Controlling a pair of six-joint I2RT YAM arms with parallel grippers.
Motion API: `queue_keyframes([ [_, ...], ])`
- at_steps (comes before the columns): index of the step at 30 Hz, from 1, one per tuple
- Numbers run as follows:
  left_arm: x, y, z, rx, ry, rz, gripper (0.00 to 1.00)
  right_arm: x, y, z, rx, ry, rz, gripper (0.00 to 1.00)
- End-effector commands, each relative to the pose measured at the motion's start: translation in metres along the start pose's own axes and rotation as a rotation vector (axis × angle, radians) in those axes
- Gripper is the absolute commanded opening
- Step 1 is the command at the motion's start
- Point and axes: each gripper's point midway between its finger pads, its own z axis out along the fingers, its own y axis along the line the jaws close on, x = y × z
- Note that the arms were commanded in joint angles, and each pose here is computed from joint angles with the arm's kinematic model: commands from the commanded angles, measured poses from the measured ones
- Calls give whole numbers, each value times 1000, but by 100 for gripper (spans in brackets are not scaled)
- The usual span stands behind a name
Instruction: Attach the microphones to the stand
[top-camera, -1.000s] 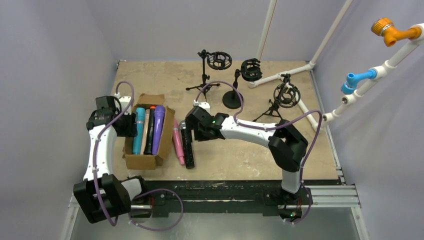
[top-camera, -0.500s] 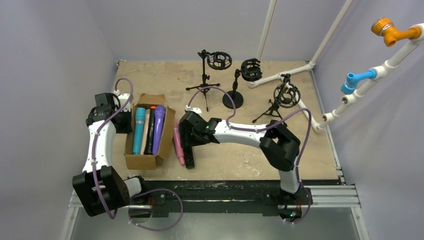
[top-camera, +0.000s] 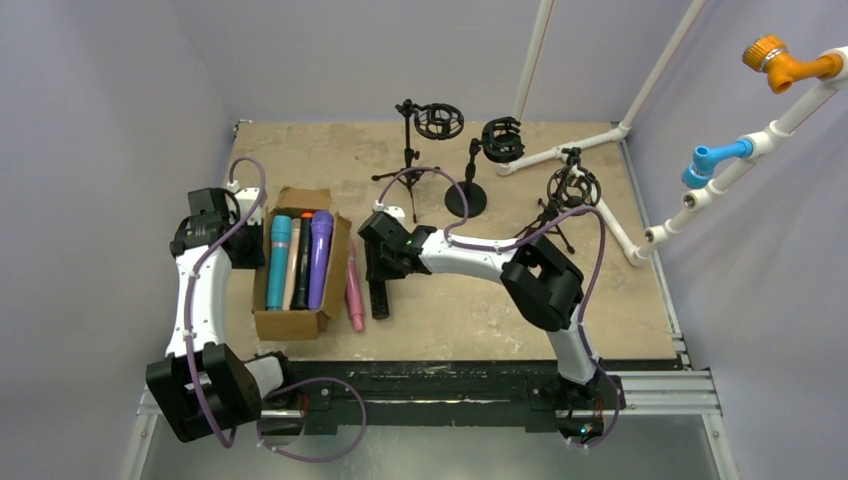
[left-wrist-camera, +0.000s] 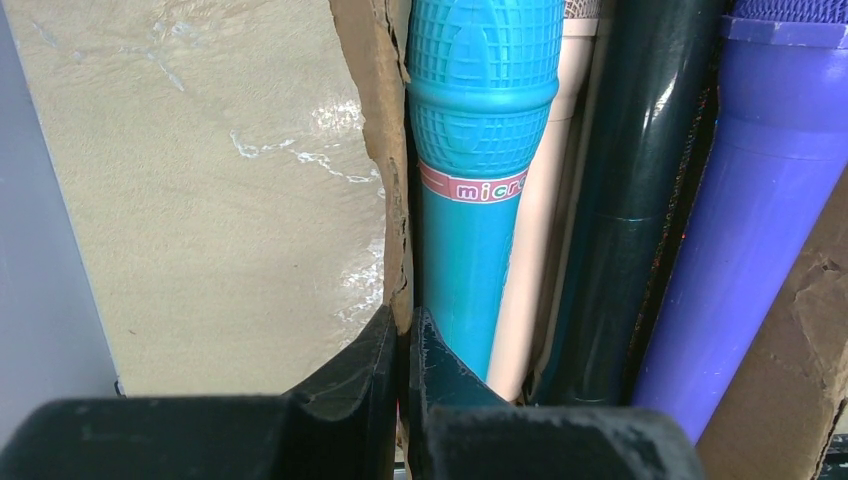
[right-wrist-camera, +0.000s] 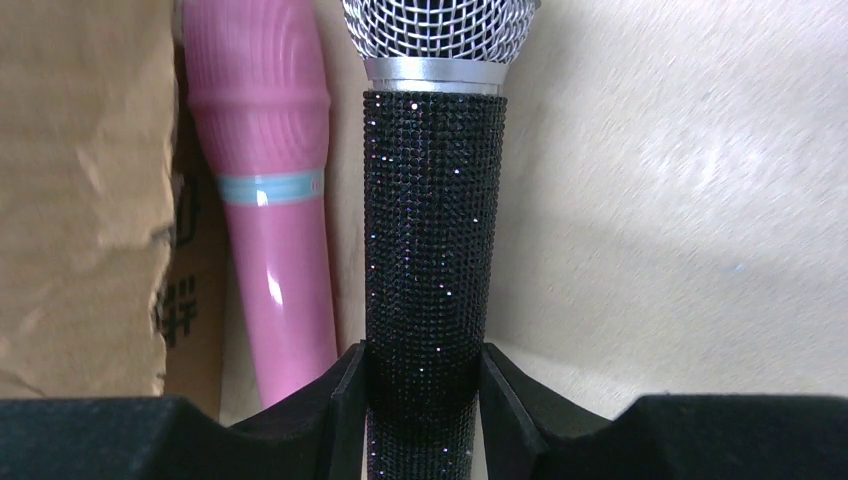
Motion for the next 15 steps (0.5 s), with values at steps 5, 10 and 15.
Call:
queue_keyframes([
  [5, -22, -6, -21, 17, -101, -4, 0, -55, 23, -13, -73, -88, 44, 62],
  [10, -24, -8, -29, 10, -112, -43, 0, -66, 41, -37, -145, -100, 41, 74],
  [15, -20, -9, -29, 13, -96, -59, 0, -86, 50, -76, -186, -167, 53, 73],
])
